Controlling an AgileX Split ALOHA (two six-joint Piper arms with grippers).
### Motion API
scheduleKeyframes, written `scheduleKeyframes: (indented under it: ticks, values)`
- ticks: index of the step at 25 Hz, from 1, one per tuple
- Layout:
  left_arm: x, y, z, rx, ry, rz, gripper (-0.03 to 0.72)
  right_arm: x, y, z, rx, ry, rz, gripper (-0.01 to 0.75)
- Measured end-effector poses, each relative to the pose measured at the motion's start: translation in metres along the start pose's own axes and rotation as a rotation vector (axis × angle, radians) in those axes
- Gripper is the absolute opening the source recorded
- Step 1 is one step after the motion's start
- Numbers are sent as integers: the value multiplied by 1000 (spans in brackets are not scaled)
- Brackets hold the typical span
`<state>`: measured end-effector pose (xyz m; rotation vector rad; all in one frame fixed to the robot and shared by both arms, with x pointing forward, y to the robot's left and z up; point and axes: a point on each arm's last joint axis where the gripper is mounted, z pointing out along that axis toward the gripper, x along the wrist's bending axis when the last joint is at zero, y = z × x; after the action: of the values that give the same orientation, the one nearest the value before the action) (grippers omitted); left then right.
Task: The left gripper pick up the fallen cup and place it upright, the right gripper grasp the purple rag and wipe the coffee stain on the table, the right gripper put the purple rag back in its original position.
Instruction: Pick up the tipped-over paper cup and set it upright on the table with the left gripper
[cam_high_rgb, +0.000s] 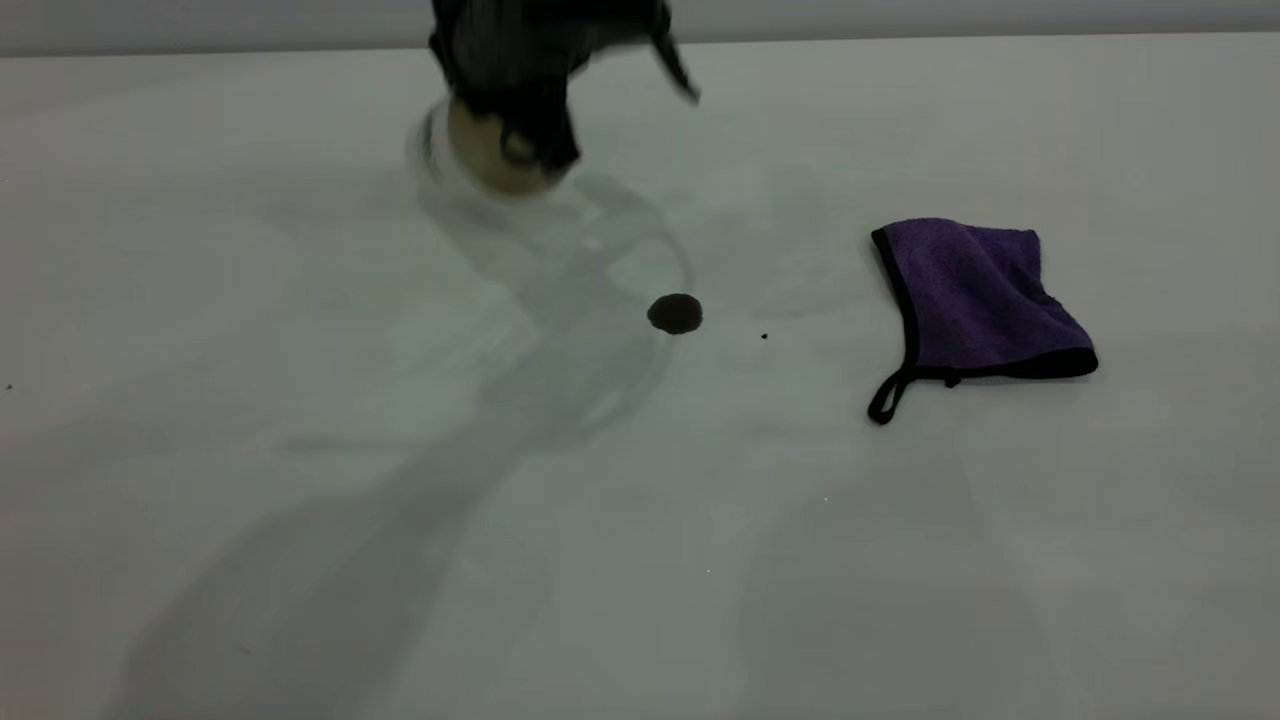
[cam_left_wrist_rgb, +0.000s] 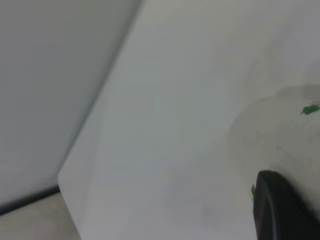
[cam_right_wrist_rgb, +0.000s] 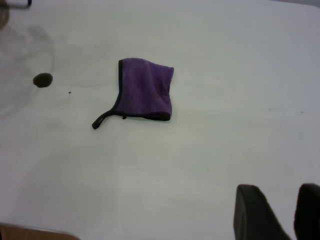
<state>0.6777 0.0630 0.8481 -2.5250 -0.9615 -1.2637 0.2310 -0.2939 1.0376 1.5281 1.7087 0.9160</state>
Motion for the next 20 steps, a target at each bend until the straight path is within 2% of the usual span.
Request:
scheduleKeyframes:
  ticks: [4, 6, 9, 13, 16, 20]
  values:
    - [56, 15, -30, -33, -122, -127, 18, 0, 0, 0, 0, 0, -1, 238]
    - [82, 14, -35, -30, -232, -199, 17, 0, 0, 0, 0, 0, -1, 238]
    - [109, 4, -27, -15, -457, -298, 17, 0, 0, 0, 0, 0, -1, 238]
    - [123, -11, -5, -33, -707, -403, 17, 0, 0, 0, 0, 0, -1, 238]
    - [126, -24, 20, -32, -821, -483, 17, 0, 0, 0, 0, 0, -1, 238]
    - [113, -39, 52, 0, -906, -526, 20, 0, 0, 0, 0, 0, -1, 238]
